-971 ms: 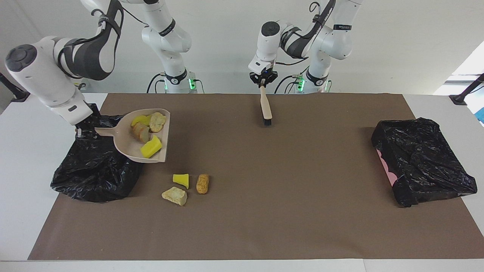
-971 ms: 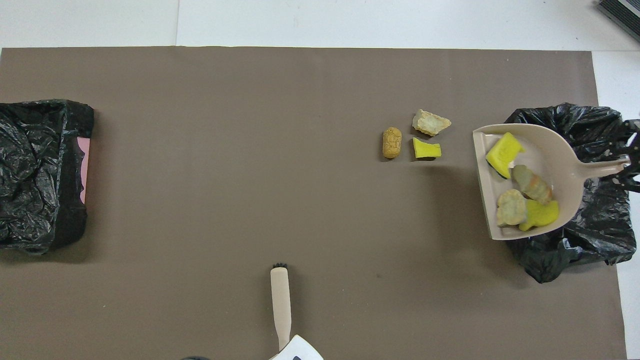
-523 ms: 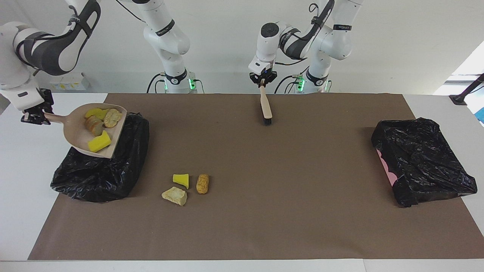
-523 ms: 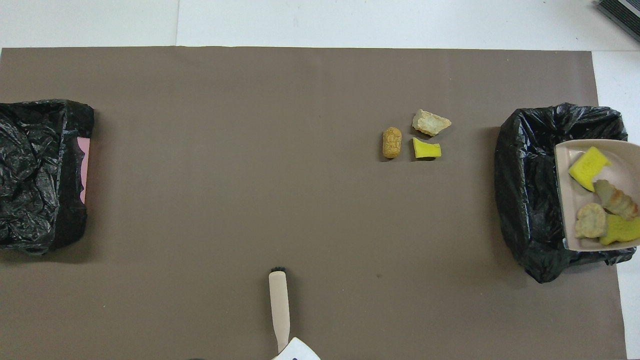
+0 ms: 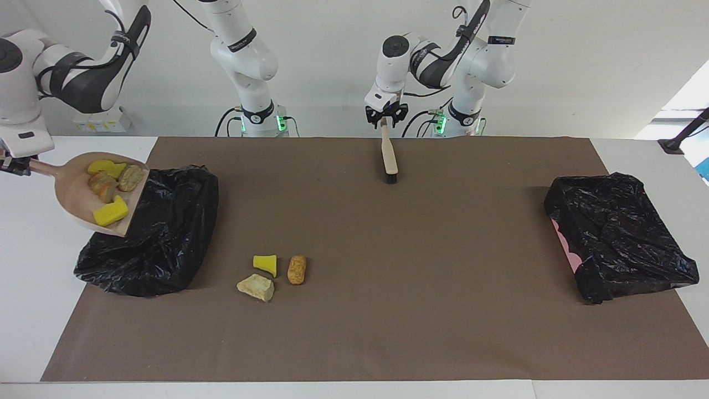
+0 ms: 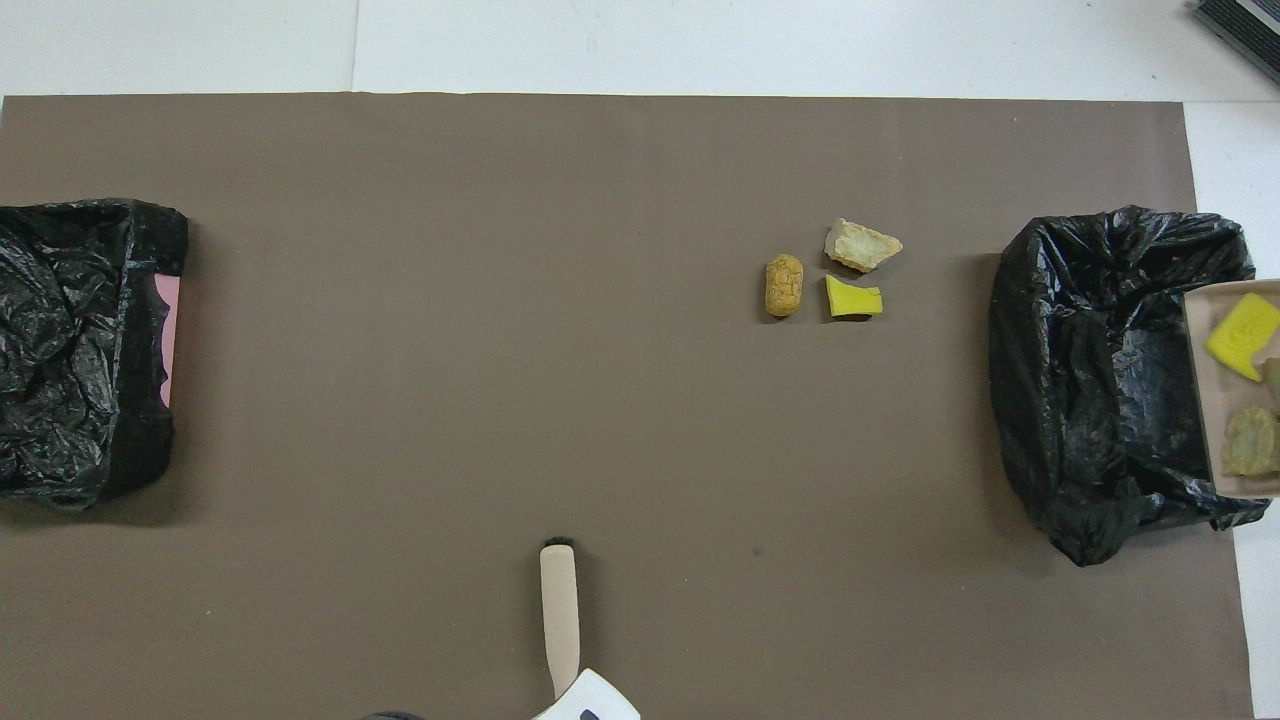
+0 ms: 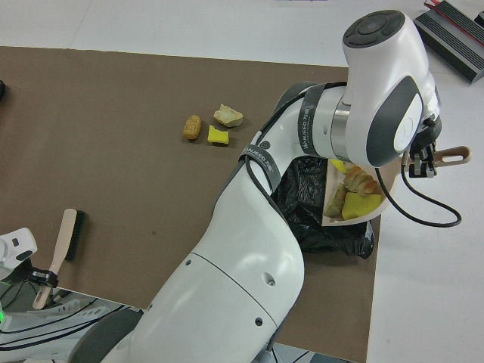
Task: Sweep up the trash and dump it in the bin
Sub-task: 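Tip the dustpan into the right bin with the right gripper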
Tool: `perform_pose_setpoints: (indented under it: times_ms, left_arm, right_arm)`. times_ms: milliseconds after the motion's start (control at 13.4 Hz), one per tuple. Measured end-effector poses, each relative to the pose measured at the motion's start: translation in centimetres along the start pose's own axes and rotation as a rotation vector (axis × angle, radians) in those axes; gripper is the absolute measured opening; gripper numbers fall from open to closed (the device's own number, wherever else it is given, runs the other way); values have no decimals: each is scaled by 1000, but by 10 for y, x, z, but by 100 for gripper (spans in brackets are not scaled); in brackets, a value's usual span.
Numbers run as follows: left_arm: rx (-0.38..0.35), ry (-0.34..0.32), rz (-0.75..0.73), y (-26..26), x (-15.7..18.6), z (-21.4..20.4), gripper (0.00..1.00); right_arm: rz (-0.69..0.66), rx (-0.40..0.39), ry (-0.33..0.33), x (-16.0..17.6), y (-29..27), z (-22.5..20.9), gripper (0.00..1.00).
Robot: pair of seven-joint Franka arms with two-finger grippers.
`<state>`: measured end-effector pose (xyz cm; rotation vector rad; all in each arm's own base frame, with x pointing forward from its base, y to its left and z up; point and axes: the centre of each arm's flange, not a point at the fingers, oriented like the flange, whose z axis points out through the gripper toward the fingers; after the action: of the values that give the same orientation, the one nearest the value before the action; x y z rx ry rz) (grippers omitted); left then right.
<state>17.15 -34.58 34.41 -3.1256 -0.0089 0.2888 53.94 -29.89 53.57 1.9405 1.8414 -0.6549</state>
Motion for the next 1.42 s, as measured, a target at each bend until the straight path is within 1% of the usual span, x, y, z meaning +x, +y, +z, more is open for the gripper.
perform_pose_setpoints:
  times_ms: [75,149,224,299,374,448,523,672,897,971,1195,1420]
  left_arm:
    - [-5,-2,14,0,8,-3,90]
    - [-10,-7,28,1,20,-9,99]
    - [-12,-10,44,1,37,-18,100]
    - [-13,5,57,-1,60,-32,100]
    - [-13,42,68,-5,89,-50,100]
    - [-13,78,74,-13,116,-68,100]
    - [-19,112,80,-23,142,-87,100]
    - [-33,172,93,-46,183,-123,100]
    - [-37,215,152,-89,227,-190,100]
    - [-30,224,173,-102,239,-211,100]
    - [13,260,215,-136,270,-259,100]
    - [28,272,247,-180,284,-304,100]
  right_arm:
    - [16,0,-48,10,-1,-8,33]
    - [37,-7,-95,23,-2,-17,33]
    - [66,-11,-141,38,-4,-27,33]
    - [98,-7,-182,52,-8,-36,33]
    - [120,-4,-210,62,-14,-43,33]
    - [130,-6,-222,65,-18,-46,33]
    - [140,-7,-229,63,-22,-48,33]
    - [158,-6,-236,53,-28,-49,33]
    - [196,-19,-243,36,-37,-60,33]
    - [213,-29,-229,33,-40,-67,33]
    - [263,-53,-124,39,-45,-86,33]
    - [277,-42,17,65,-41,-96,33]
